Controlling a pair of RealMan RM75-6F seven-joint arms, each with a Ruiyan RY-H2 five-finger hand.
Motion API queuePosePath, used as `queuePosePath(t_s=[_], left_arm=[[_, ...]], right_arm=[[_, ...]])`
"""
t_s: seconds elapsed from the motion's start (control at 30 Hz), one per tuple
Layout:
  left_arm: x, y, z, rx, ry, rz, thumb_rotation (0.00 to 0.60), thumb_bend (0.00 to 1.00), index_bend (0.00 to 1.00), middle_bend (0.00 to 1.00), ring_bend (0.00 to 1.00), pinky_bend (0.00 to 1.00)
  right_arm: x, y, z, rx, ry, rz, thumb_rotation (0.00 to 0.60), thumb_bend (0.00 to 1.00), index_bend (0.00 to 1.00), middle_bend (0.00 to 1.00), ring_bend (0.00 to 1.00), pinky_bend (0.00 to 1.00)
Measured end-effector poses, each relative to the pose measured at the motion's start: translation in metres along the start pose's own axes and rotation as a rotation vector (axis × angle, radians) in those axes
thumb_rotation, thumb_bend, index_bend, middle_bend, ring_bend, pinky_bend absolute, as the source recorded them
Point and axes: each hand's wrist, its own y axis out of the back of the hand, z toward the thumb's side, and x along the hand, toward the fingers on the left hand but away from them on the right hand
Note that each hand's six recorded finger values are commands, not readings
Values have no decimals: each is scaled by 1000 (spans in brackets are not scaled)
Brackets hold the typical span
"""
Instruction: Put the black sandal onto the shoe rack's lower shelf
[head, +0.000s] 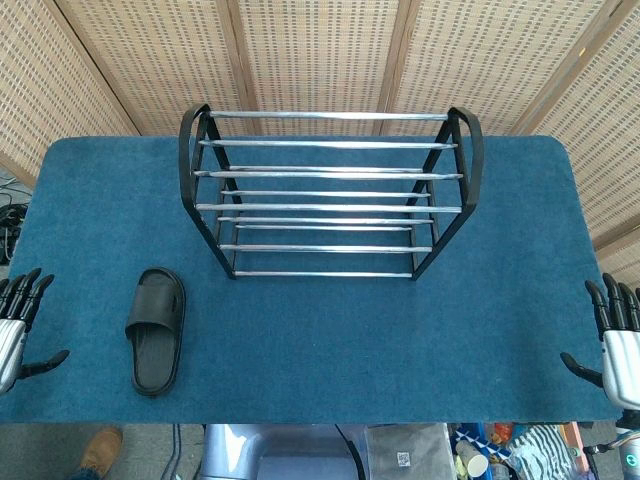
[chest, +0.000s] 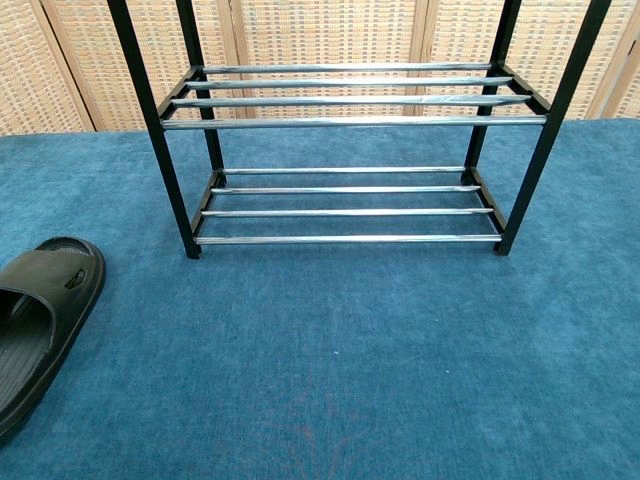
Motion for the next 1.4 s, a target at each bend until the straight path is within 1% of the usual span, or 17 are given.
queuePosePath(t_s=[0.1,0.33,0.43,0.53,0.63,0.67,0.7,0.73,0.77,0.87,0.97,1.07,1.17,1.27,1.4], left_arm=[[1,0,3,-2,-27,4,600,72,0,0,0,0],[0,-3,6,9,-74,-12,600,72,0,0,0,0],[1,-6,13,48,-137,-23,600,73,0,0,0,0],[5,-7,28,109,-263,-17,600,72,0,0,0,0],[6,-13,45,202,-451,-8,600,73,0,0,0,0],[6,-18,50,248,-535,-14,600,73,0,0,0,0],[5,-23,53,285,-599,-23,600,72,0,0,0,0],[5,-28,55,320,-662,-34,600,72,0,0,0,0],[5,-34,57,364,-745,-52,600,72,0,0,0,0],[8,-50,55,449,-911,-108,600,72,0,0,0,0],[17,-65,47,501,-1004,-170,600,73,0,0,0,0],[25,-78,43,505,-1055,-229,600,73,0,0,0,0],[31,-88,40,503,-1083,-270,600,73,0,0,0,0],[36,-95,36,520,-1103,-303,600,73,0,0,0,0],[45,-102,36,539,-1116,-322,600,73,0,0,0,0]], right_arm=[[0,0,0,-1,-2,1,600,0,0,0,0,0],[-1,-1,-1,-8,-4,12,600,0,0,0,0,0],[-2,0,-1,-17,-5,11,600,0,0,0,0,0],[-3,-3,-2,-22,-10,24,600,0,0,0,0,0],[-5,-6,-4,-19,-22,39,600,0,0,0,0,0],[-6,-7,-5,-18,-25,42,600,0,0,0,0,0],[-6,-8,-5,-18,-28,44,600,0,0,0,0,0],[-7,-8,-5,-18,-30,45,600,0,0,0,0,0],[-7,-8,-5,-17,-32,45,600,0,0,0,0,0],[-8,-10,-5,-11,-41,48,600,0,0,0,0,0],[-9,-13,-7,-1,-51,52,600,0,0,0,0,0],[-10,-14,-8,9,-59,52,600,0,0,0,0,0],[-11,-15,-9,15,-67,54,600,0,0,0,0,0],[-13,-17,-10,25,-74,60,600,0,0,0,0,0],[-15,-21,-10,38,-81,68,600,0,0,0,0,0]])
